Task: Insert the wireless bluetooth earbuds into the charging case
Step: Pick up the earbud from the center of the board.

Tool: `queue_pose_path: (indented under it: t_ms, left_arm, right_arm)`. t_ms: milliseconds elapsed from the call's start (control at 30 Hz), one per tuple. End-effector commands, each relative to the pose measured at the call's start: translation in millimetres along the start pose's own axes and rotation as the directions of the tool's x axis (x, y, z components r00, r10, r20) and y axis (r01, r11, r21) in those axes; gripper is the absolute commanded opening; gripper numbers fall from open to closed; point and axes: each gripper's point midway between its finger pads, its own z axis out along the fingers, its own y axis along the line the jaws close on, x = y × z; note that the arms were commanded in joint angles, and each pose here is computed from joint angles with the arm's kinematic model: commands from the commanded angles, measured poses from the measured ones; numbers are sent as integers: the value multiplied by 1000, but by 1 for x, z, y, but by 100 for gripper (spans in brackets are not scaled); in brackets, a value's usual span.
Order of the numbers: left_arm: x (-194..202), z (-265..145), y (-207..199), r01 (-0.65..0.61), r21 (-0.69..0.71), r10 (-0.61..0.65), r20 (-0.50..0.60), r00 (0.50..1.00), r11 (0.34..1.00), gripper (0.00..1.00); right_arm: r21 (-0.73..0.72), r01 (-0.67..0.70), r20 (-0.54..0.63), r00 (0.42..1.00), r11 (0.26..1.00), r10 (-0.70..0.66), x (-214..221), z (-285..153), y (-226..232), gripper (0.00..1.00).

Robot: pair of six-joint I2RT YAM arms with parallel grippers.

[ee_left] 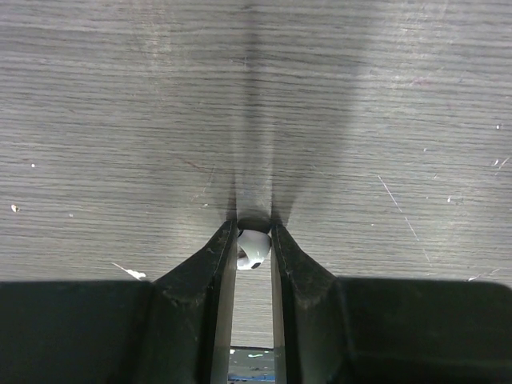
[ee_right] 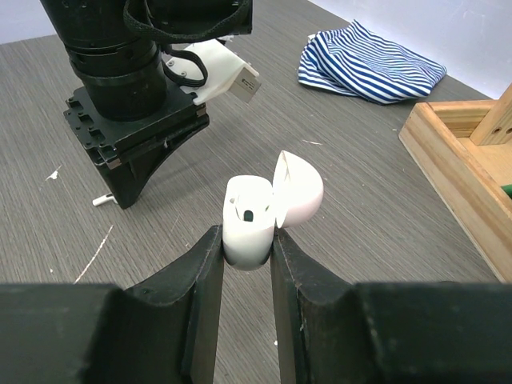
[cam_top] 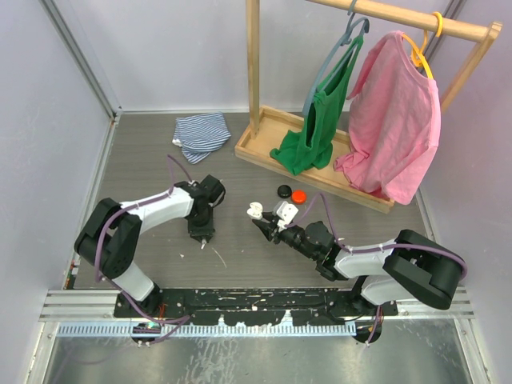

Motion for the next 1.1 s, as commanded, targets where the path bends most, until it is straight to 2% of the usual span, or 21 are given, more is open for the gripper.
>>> queue_pose_path:
  t_ms: [0, 267, 533, 733, 1067]
  left_arm:
    - [-7, -12, -2, 48, 21, -49, 59, 997, 999, 16]
    - [-32, -55, -8, 146, 131, -173, 226, 959, 981, 13]
    - [-62, -119, -17, 216, 312, -333, 392, 858, 925, 12]
    - [-74, -157, -43, 182, 472, -415, 454, 788, 862, 11]
    - [-80, -188, -78, 82, 594, -464, 527, 711, 800, 11]
  right_arm:
    - [3, 5, 89, 996, 1000, -5, -28, 9, -2, 1]
    - [0, 2, 97, 995, 1000, -2, -29, 8, -2, 1]
    - [-6, 1, 106, 994, 1000, 0, -30, 7, -1, 1]
    - [-10, 0, 120, 993, 1000, 2, -33, 5, 0, 1]
    - [-10, -6, 130, 992, 1000, 8, -34, 4, 0, 1]
